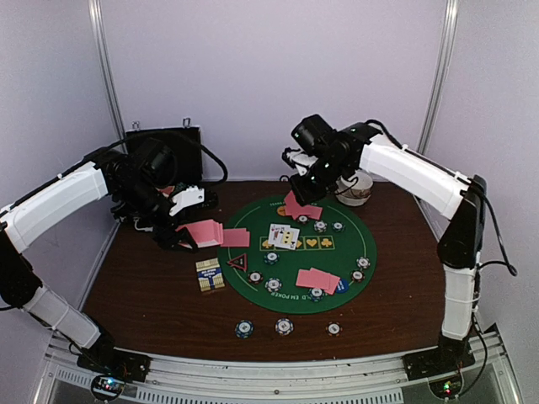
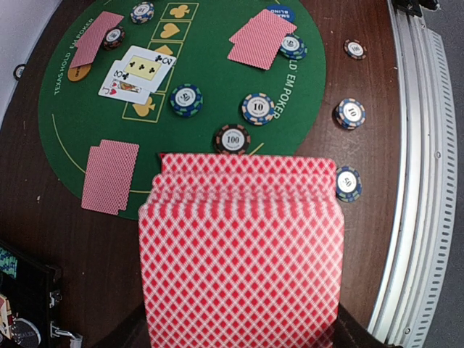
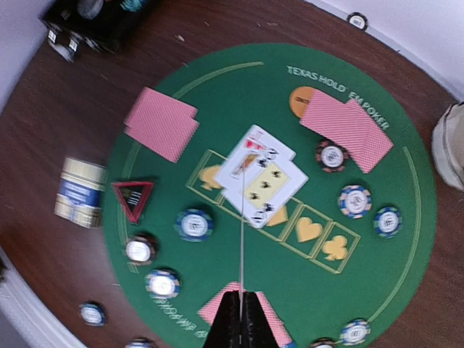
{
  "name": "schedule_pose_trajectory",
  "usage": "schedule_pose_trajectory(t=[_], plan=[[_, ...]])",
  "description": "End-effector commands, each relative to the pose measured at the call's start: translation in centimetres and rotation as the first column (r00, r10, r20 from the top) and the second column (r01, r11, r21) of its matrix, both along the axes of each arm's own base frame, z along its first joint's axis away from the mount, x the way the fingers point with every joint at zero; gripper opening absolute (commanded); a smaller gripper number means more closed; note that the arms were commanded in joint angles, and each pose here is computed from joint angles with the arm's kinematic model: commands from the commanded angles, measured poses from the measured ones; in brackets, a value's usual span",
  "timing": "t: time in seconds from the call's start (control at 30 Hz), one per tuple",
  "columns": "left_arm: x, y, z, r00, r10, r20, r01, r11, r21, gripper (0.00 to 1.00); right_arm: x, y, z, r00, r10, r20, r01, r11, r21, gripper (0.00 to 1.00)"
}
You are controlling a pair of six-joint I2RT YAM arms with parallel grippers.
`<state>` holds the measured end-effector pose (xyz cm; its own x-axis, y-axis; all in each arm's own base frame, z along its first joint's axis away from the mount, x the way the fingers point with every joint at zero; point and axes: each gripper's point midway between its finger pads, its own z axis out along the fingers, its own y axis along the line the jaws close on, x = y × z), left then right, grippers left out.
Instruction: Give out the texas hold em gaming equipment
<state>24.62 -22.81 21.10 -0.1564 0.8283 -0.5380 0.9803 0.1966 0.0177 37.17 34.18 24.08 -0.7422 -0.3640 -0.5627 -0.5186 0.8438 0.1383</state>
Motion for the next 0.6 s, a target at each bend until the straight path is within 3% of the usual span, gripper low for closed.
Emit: schedule_pose_trajectory(t=[0.0, 0.13, 0.2, 0.57], plan=[[0.4, -0.2, 0.9, 1.000, -0.006, 0.027, 0.007, 1.000, -0.024, 0.00, 2.8, -3.8, -5.8, 0.976, 0.121, 0.183, 0.002, 0.829, -0.560, 0.00], [0.4, -0.2, 1.1, 1.000, -0.005, 0.030, 0.006, 1.000, -0.026, 0.00, 4.5, -2.9, -7.8, 0.925, 0.248, 0.288, 0.060, 0.653, -0.755, 0.00], [0.4, -0.3, 1.2, 1.000, -0.004, 0.030, 0.005, 1.000, -0.029, 0.00, 4.9, -2.1, -8.9, 0.909, 0.292, 0.298, 0.066, 0.604, -0.794, 0.00], [0.4, -0.4, 1.3, 1.000, -0.003, 0.026, 0.004, 0.999, -0.037, 0.00, 4.9, 0.2, -14.3, 0.858, 0.433, 0.277, 0.040, 0.482, -0.876, 0.00]])
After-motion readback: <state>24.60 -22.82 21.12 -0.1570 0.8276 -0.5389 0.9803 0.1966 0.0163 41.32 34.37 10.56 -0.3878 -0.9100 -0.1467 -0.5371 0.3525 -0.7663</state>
